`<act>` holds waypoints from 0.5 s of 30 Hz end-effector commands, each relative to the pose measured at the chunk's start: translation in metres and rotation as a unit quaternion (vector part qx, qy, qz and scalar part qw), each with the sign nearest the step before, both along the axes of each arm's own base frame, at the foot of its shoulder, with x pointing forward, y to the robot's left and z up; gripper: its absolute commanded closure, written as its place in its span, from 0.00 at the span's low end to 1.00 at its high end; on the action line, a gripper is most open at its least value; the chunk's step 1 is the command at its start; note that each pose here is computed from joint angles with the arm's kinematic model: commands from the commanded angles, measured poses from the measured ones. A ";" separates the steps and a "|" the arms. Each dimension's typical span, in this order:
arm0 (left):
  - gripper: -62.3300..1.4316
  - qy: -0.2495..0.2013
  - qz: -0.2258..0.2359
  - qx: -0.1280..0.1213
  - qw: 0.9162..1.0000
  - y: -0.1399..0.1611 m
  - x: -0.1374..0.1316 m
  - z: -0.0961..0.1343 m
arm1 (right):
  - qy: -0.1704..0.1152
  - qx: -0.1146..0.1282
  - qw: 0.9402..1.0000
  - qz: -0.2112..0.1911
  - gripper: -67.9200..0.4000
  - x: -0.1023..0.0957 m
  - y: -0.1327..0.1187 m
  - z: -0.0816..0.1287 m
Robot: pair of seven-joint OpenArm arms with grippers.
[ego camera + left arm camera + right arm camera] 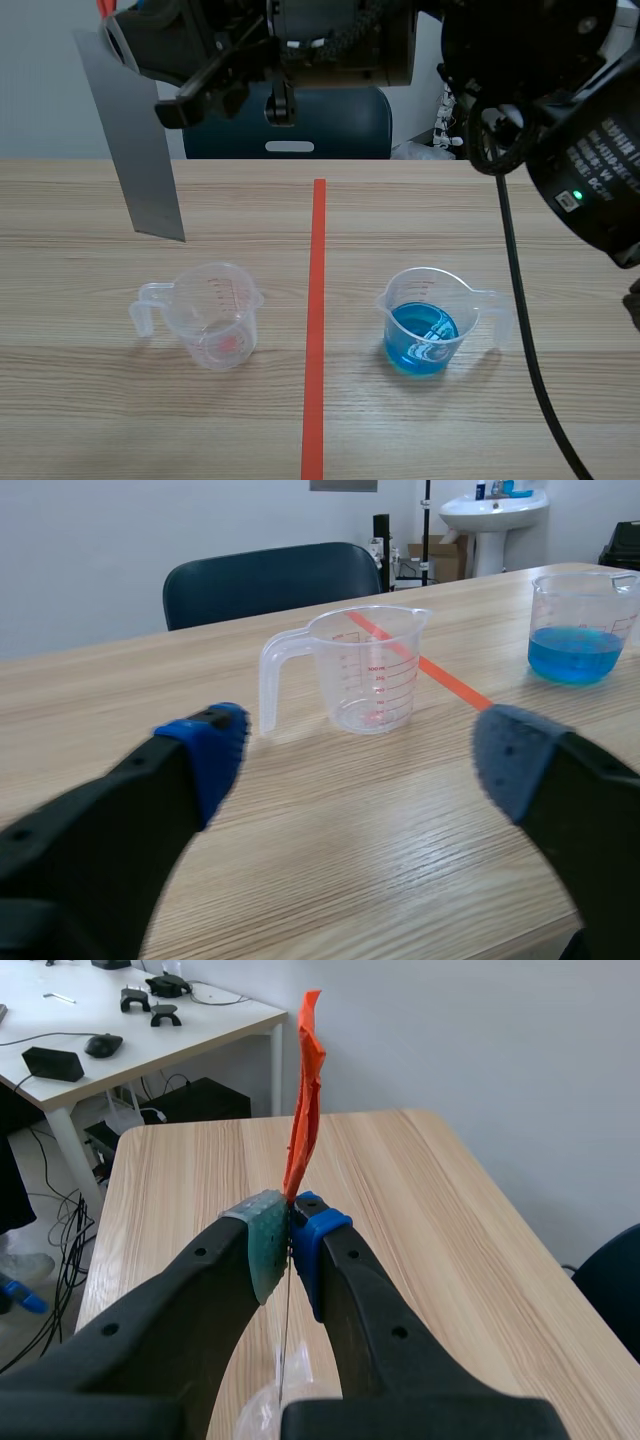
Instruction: Do the redox reaction experiment. move the plate over the left beaker
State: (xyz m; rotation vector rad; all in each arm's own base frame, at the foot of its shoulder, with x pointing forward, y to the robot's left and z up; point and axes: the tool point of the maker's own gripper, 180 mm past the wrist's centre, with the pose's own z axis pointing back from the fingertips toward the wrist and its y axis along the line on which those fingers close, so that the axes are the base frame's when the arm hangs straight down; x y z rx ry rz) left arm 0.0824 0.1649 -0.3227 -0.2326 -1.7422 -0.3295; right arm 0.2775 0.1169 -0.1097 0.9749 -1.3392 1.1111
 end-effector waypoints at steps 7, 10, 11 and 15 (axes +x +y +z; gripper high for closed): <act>0.08 -0.022 -0.006 -0.015 1.000 0.001 -0.002 0.012 | -0.005 -0.004 1.000 0.013 0.99 -0.008 0.020 0.006; 0.08 -0.023 -0.006 -0.017 1.000 0.001 -0.001 0.012 | -0.008 -0.019 1.000 -0.003 0.98 -0.002 0.022 0.002; 0.08 -0.023 -0.006 -0.017 1.000 0.001 -0.001 0.012 | -0.011 -0.025 1.000 -0.007 0.99 -0.001 0.021 0.001; 0.08 -0.025 -0.006 -0.026 0.999 0.002 0.002 0.013 | -0.021 -0.052 0.998 -0.021 0.98 0.004 0.019 -0.009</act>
